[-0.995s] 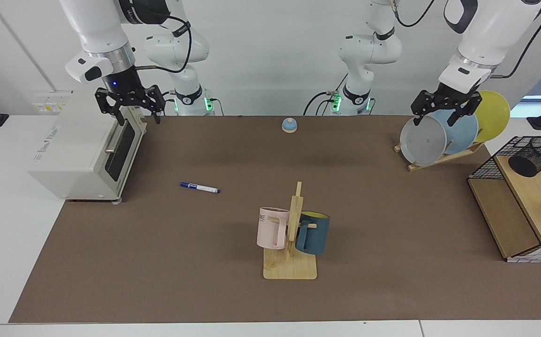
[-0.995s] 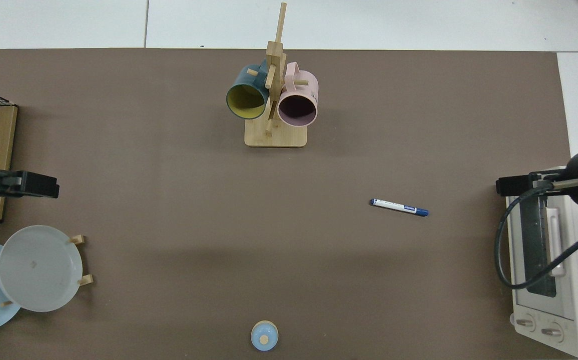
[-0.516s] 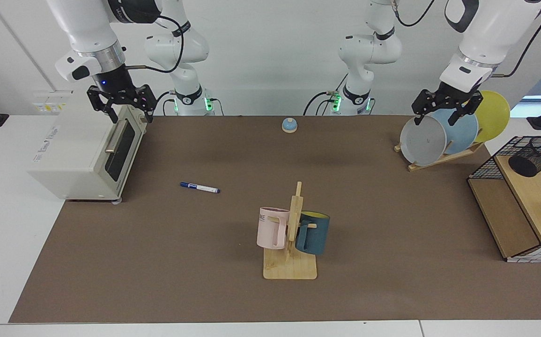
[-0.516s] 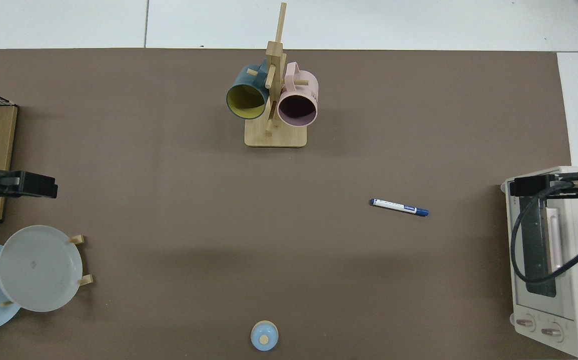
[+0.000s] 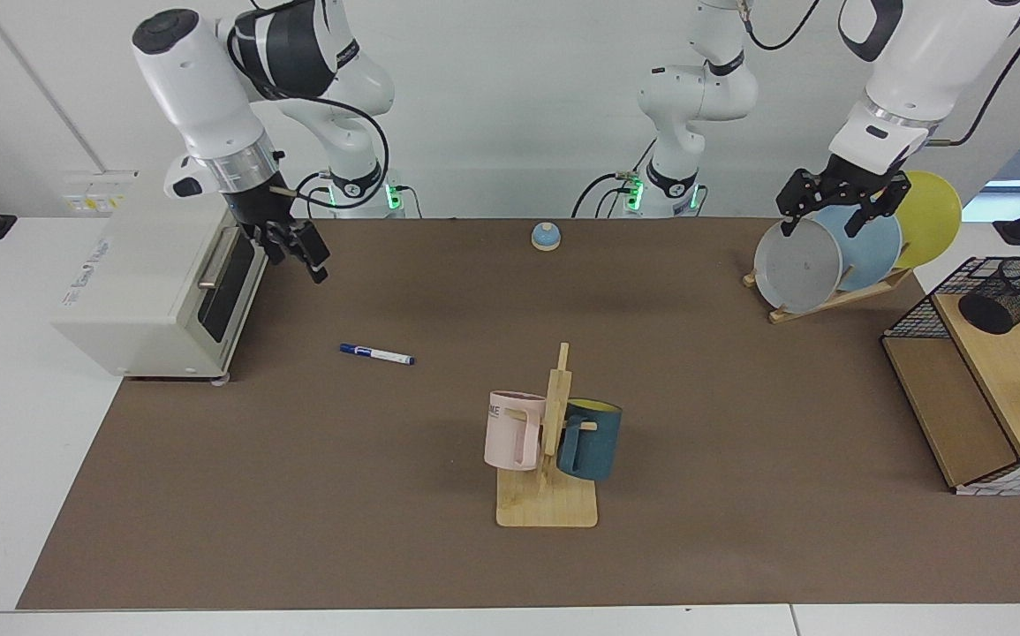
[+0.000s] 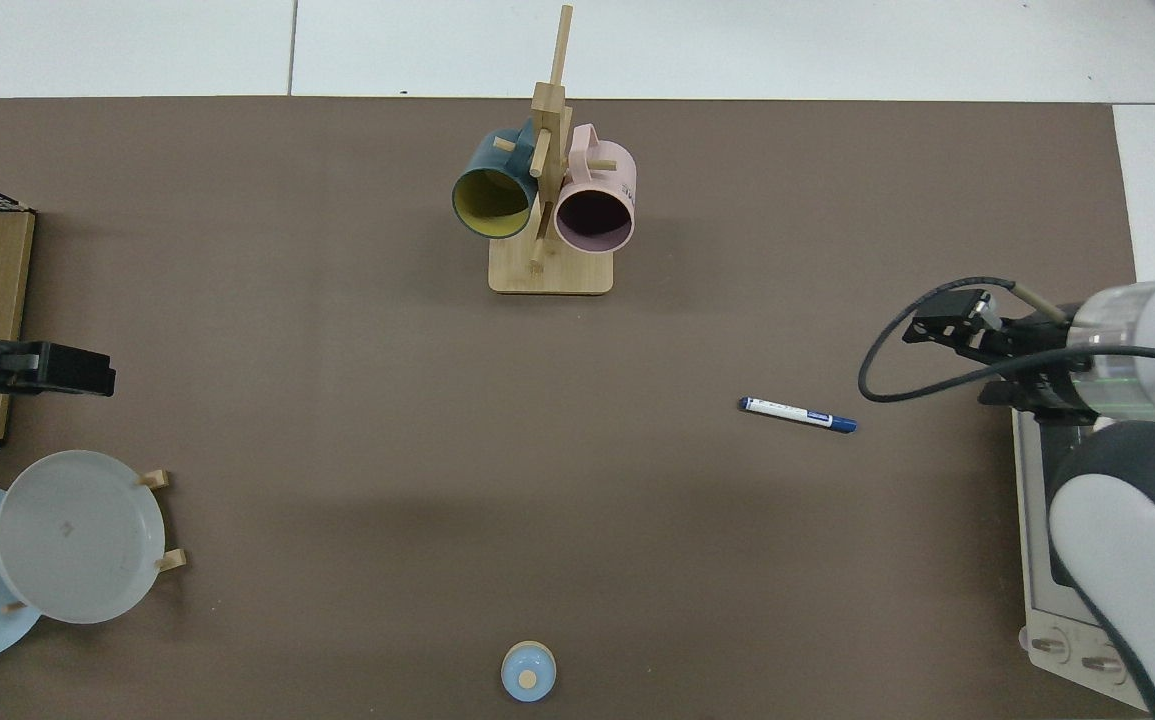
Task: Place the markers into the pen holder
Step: 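Reach the right gripper toward the white marker on the table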
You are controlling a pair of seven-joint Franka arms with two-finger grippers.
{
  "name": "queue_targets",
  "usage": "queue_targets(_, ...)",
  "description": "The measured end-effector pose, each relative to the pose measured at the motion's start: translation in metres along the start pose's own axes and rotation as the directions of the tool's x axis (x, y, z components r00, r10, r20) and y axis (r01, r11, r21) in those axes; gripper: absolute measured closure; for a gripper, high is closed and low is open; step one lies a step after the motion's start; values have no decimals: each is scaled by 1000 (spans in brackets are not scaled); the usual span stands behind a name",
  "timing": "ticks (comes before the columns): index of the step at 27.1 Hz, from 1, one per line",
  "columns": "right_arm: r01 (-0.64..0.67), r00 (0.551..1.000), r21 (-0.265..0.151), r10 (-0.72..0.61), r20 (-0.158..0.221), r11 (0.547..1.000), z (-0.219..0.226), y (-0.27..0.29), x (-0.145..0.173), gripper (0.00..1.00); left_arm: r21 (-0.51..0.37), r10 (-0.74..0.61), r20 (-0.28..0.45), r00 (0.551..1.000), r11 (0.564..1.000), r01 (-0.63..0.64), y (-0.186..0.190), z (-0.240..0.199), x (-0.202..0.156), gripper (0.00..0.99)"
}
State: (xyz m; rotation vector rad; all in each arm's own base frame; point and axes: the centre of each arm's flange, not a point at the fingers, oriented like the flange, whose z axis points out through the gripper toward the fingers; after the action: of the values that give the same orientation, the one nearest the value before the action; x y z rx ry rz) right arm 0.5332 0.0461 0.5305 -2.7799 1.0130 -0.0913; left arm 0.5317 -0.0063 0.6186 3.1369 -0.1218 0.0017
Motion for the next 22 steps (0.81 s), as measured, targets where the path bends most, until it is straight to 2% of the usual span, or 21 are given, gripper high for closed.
queue_targets(2, -109, 994, 10, 109, 16, 994, 20, -8, -4, 0, 0, 0, 0, 1000, 1000, 0, 0, 0, 0, 0)
queue_targets(6, -294, 955, -8, 294, 32, 956, 61, -16, -5, 0, 0, 0, 0, 1000, 1000, 0, 0, 0, 0, 0)
queue_targets(12, -498, 864, -74, 502, 43, 864, 112, -10, 5, 0, 0, 0, 0, 1000, 1000, 0, 0, 0, 0, 0)
queue_targets(16, -604, 791, -119, 611, 37, 788, 135, 0, 7, 0, 0, 0, 0, 1000, 1000, 0, 0, 0, 0, 0)
queue_targets(20, -686, 722, -110, 691, 24, 720, 151, 9, 8, 0, 0, 0, 0, 1000, 1000, 0, 0, 0, 0, 0)
queue_targets(22, -722, 684, -111, 728, 34, 683, 160, 12, 6, 0, 0, 0, 0, 1000, 1000, 0, 0, 0, 0, 0)
